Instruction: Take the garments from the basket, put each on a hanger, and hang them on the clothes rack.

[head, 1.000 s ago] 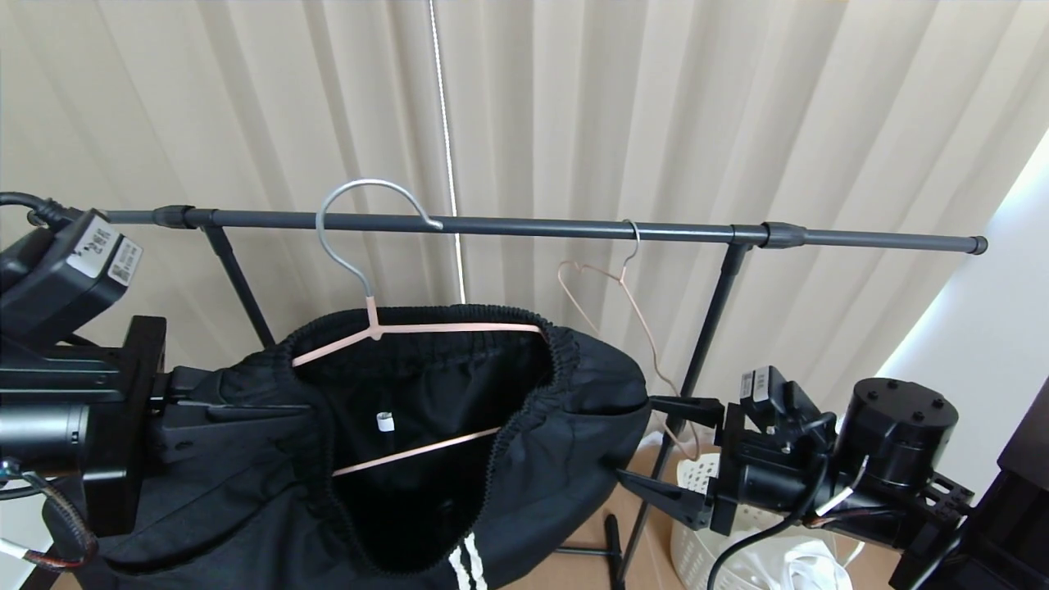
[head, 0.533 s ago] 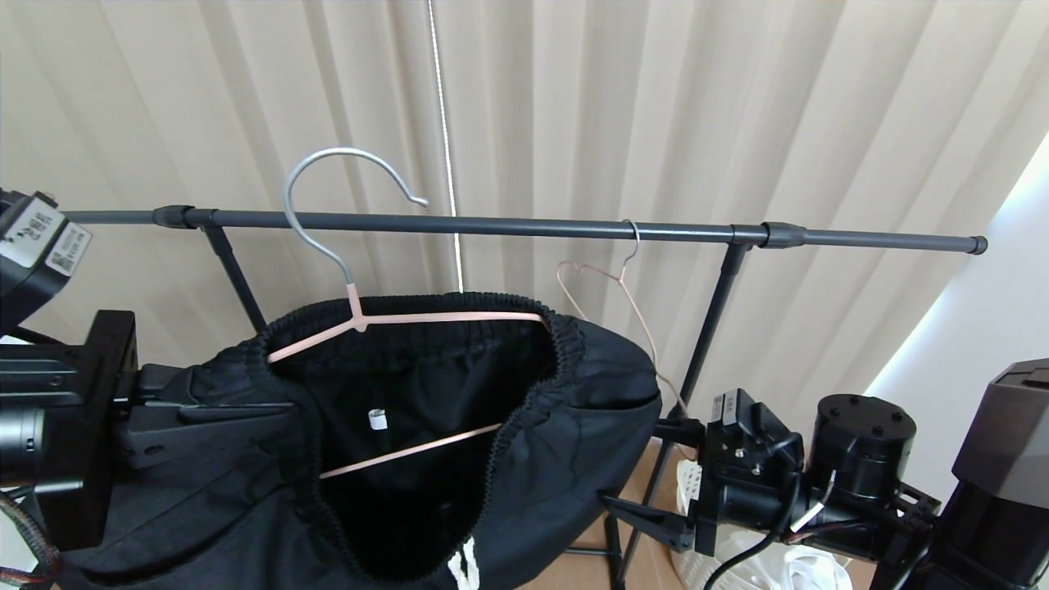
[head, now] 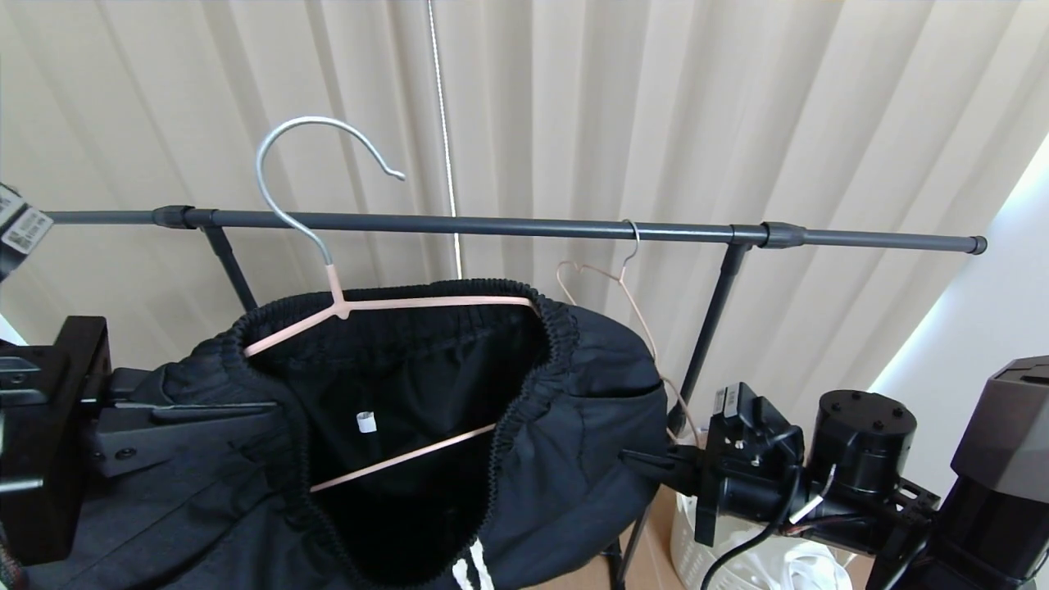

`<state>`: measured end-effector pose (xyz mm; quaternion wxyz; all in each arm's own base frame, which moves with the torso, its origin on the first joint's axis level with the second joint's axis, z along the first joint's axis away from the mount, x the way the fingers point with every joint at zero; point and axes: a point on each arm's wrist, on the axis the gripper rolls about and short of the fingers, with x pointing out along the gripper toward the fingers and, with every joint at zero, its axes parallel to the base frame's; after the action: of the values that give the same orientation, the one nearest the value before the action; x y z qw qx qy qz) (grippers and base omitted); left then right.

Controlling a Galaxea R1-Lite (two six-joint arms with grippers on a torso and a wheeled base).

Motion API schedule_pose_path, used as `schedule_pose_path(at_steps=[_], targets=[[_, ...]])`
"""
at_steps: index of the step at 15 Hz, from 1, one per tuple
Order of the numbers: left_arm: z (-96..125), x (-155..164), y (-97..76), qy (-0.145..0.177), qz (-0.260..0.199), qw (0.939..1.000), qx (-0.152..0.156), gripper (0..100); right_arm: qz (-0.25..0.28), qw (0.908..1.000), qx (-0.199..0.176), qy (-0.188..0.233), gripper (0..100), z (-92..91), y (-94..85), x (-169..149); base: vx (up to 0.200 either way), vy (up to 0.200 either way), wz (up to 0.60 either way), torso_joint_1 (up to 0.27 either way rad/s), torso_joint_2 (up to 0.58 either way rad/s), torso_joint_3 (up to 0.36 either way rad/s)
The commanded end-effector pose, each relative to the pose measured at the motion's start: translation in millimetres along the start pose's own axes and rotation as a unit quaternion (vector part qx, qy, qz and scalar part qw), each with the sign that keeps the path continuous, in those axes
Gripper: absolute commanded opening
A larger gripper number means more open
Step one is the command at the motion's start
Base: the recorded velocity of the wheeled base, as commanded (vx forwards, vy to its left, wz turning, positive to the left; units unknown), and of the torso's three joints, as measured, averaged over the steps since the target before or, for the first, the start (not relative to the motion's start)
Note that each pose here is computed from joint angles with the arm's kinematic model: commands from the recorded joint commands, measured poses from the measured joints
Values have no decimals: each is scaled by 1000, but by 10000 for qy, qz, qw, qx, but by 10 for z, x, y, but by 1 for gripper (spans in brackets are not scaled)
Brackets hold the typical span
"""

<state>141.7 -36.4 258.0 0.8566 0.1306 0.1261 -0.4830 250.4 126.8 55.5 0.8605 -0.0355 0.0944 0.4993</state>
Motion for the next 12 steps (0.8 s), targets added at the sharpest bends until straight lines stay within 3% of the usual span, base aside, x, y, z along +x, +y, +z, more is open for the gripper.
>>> schedule_pose_path(at_steps=[1,4,12], targets=[[23,-77,-35,-85,138,9998,-70,0,-193,9998,15,-37,0,0,-114,-31,0,0,0,0,0,0],[23,-146,-16,-113,371,9991,-143,0,-332,9994,66,-11,0,-40,-210,-39,0,0,0,0,0,0],[6,-221,6,-124,653,9972,-334,0,-318,9995,61,45,0,-75,-207,-31,0,0,0,0,0,0]])
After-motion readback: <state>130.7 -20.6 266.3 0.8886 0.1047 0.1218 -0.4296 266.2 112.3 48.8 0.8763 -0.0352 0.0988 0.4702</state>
